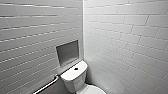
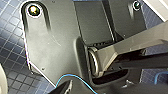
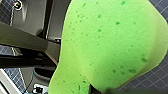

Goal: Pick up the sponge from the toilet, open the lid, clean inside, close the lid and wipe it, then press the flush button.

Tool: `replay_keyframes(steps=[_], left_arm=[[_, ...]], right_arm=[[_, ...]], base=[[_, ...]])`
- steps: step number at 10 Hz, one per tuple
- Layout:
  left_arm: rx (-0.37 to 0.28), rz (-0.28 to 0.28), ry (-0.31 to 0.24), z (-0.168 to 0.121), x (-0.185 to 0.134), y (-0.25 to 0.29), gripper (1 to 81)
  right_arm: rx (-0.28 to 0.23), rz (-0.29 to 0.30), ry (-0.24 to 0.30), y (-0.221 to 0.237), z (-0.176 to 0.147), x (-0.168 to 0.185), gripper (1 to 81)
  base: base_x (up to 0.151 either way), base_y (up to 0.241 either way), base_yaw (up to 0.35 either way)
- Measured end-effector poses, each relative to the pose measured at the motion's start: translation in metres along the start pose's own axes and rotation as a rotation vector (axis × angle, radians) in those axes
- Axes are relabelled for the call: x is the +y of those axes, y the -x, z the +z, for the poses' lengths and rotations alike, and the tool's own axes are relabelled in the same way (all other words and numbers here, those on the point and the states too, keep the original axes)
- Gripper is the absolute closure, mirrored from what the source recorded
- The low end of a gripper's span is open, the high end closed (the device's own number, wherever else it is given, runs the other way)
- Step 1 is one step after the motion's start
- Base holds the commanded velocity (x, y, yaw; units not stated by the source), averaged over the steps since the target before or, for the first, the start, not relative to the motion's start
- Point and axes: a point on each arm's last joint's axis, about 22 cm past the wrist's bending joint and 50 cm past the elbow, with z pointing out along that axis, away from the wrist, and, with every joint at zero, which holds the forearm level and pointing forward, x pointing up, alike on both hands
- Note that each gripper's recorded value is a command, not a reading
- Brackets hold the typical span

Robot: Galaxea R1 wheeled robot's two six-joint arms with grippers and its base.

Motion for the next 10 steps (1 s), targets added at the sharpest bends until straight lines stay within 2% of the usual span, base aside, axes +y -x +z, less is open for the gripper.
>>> replay_keyframes(steps=[4,6,10], left_arm=[[-0.009,-0.004,0.002,0.0,0.002,0.008,1.0],[-0.009,-0.003,0.002,0.0,0.002,0.008,1.0],[-0.004,-0.002,0.0,-0.001,-0.001,0.004,1.0]], right_arm=[[-0.009,0.001,0.002,0.007,-0.001,0.002,81.1],[-0.011,0.002,-0.019,0.008,-0.001,-0.003,81.1],[-0.007,0.01,-0.149,0.008,-0.013,-0.032,81.1]], base=[[0.082,0.0,0.0],[0.083,0.0,0.0],[0.083,0.0,0.0]])
